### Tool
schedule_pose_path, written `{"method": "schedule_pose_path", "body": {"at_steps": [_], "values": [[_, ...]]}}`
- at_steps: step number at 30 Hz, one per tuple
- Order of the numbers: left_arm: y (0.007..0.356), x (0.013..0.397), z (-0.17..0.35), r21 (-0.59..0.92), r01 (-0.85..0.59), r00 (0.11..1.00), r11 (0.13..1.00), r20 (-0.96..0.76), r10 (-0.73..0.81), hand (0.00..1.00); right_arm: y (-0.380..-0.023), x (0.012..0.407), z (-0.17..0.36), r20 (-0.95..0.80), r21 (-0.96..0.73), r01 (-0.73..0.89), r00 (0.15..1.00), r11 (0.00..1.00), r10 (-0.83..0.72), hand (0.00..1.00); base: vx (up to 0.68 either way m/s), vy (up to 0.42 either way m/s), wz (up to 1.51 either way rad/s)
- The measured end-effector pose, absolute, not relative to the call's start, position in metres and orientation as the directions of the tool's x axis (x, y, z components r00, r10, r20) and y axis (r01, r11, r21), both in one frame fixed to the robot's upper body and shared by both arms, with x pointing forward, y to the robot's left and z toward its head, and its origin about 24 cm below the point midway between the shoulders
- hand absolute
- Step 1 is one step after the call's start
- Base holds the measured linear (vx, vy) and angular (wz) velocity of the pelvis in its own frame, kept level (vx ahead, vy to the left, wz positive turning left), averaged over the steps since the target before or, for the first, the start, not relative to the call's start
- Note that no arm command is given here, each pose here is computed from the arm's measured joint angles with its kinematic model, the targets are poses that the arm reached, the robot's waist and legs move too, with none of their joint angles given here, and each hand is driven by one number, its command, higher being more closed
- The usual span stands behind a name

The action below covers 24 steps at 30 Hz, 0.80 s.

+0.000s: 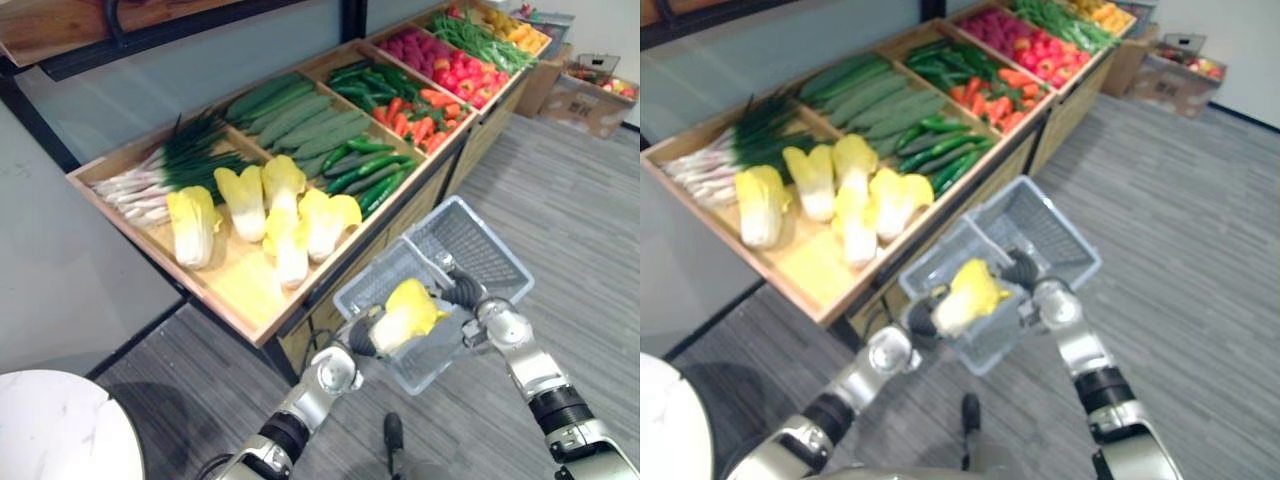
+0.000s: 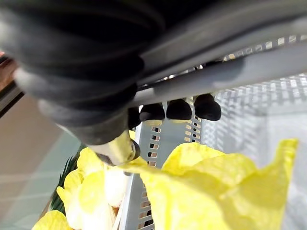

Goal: Pick vegetable in the basket

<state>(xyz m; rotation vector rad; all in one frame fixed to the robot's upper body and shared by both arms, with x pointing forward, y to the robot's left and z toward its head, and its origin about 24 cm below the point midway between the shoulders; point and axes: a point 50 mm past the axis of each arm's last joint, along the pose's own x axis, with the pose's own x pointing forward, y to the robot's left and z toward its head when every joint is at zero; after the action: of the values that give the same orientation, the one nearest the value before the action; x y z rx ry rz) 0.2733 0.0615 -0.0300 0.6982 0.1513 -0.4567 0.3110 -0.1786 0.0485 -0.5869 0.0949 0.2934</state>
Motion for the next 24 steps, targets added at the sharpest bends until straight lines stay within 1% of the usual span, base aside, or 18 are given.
{"method": "schedule_pose_path", "body": {"at_steps": [10, 16, 20, 24], "values": [[0.06, 0.276, -0.025, 0.587, 0.446, 0.895, 0.676, -0.266, -0.359, 0.0, -0.182, 0.307, 0.043, -0.191, -0.533, -0.304, 0.953, 0.79, 0.237, 1.0, 0.0, 0.001, 0.0], [0.055, 0.281, -0.006, 0.594, 0.417, 0.904, 0.689, -0.187, -0.385, 0.0, -0.183, 0.305, 0.038, -0.208, -0.534, -0.306, 0.951, 0.788, 0.229, 1.0, 0.0, 0.008, 0.11], [0.057, 0.283, -0.001, 0.597, 0.4, 0.909, 0.695, -0.165, -0.382, 0.0, -0.18, 0.303, 0.032, -0.223, -0.514, -0.314, 0.948, 0.798, 0.229, 1.0, 0.0, 0.003, 0.01], [0.062, 0.287, 0.025, 0.604, 0.325, 0.926, 0.727, -0.048, -0.374, 0.0, -0.183, 0.3, 0.026, -0.237, -0.508, -0.293, 0.952, 0.81, 0.195, 1.0, 0.0, 0.0, 0.0]]}}
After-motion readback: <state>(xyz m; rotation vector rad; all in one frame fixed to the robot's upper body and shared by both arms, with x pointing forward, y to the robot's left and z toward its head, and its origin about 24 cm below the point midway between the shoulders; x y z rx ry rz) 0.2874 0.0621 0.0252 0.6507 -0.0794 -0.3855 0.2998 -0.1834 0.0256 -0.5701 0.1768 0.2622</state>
